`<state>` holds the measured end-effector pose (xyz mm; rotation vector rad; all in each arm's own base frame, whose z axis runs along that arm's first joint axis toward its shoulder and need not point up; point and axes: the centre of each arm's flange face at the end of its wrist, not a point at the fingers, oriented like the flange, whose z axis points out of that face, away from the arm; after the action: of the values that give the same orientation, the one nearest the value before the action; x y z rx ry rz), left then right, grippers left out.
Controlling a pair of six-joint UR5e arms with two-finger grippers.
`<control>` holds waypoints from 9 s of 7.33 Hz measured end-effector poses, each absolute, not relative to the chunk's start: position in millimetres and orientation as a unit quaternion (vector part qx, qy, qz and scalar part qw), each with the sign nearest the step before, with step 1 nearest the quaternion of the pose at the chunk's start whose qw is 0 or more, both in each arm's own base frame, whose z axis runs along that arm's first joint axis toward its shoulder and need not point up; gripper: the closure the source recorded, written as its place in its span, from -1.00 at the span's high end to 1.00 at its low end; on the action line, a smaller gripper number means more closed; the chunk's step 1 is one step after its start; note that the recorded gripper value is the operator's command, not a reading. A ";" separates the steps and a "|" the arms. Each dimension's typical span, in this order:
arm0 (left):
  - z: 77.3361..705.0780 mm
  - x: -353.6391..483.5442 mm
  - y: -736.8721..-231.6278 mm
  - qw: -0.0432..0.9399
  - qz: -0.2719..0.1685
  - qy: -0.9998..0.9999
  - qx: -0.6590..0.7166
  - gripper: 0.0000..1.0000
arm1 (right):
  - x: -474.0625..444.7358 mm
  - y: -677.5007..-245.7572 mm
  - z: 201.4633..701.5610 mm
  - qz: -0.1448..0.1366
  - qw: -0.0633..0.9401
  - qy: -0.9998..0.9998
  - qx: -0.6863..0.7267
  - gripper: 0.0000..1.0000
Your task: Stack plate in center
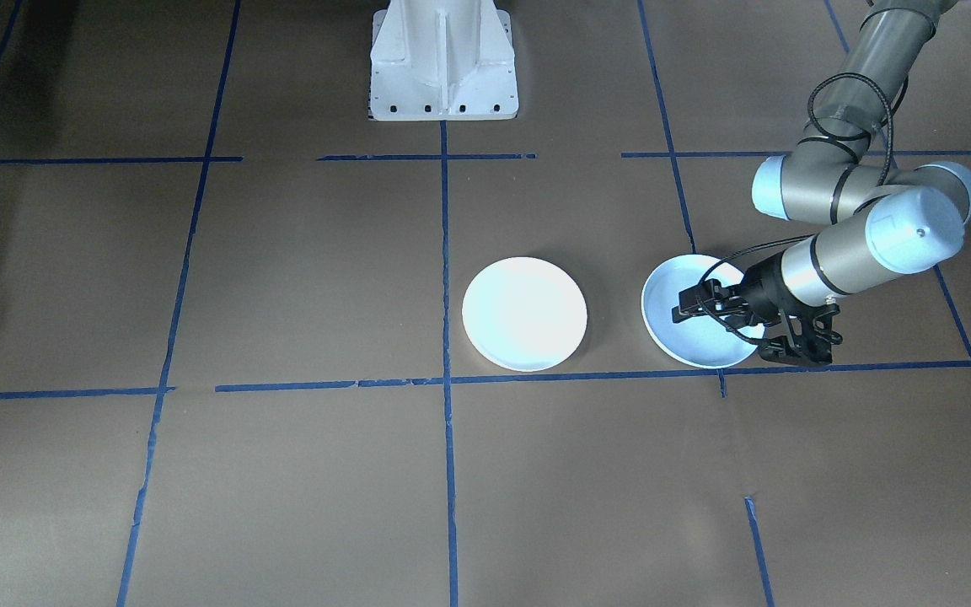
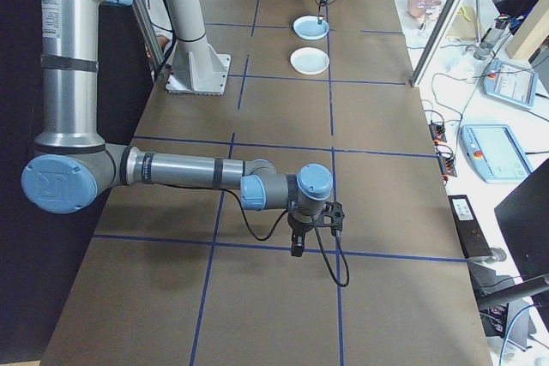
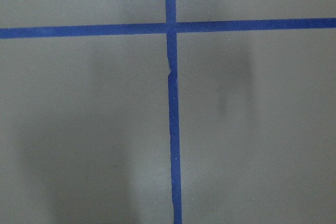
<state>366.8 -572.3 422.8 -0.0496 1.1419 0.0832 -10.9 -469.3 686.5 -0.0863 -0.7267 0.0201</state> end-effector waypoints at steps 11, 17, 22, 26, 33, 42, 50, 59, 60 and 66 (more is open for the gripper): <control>360.7 490.3 -522.8 0.845 0.040 0.533 -0.026 -1.00 | -10.9 -469.3 686.5 0.010 0.934 -0.355 -0.042 1.00; 377.8 405.2 -576.6 0.844 0.017 0.537 0.006 -1.00 | -10.9 -469.3 686.4 0.010 0.934 -0.355 -0.042 1.00; 474.2 291.1 -595.2 0.853 0.030 0.521 0.010 -1.00 | -10.9 -469.3 686.6 0.010 0.934 -0.355 -0.042 1.00; 493.8 277.8 -595.9 0.862 0.040 0.506 -0.001 -1.00 | -10.9 -469.3 686.4 0.010 0.934 -0.355 -0.042 1.00; 517.4 259.0 -558.2 0.860 0.052 0.507 -0.011 -1.00 | -10.9 -469.3 686.4 0.010 0.934 -0.355 -0.042 1.00; 544.8 228.8 -559.3 0.868 0.069 0.492 0.001 1.00 | -10.9 -469.3 686.4 0.010 0.934 -0.355 -0.042 1.00; 647.0 -27.2 -571.9 0.915 0.034 0.402 0.027 1.00 | -10.9 -469.3 686.4 0.010 0.934 -0.355 -0.042 1.00; 659.9 -43.5 -562.5 0.915 0.029 0.402 0.026 1.00 | -10.9 -469.2 686.9 0.010 0.934 -0.355 -0.043 1.00; 658.1 -43.1 -564.2 0.915 0.030 0.402 0.028 1.00 | -10.9 -469.2 686.9 0.010 0.934 -0.355 -0.043 1.00; 656.3 -41.1 -567.0 0.915 0.034 0.402 0.033 1.00 | -11.0 -469.3 686.4 0.010 0.934 -0.355 -0.042 1.00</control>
<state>-41.1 -567.0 656.3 0.0676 0.8272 0.0701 -11.0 -469.3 686.4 -0.0863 -0.7267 0.0197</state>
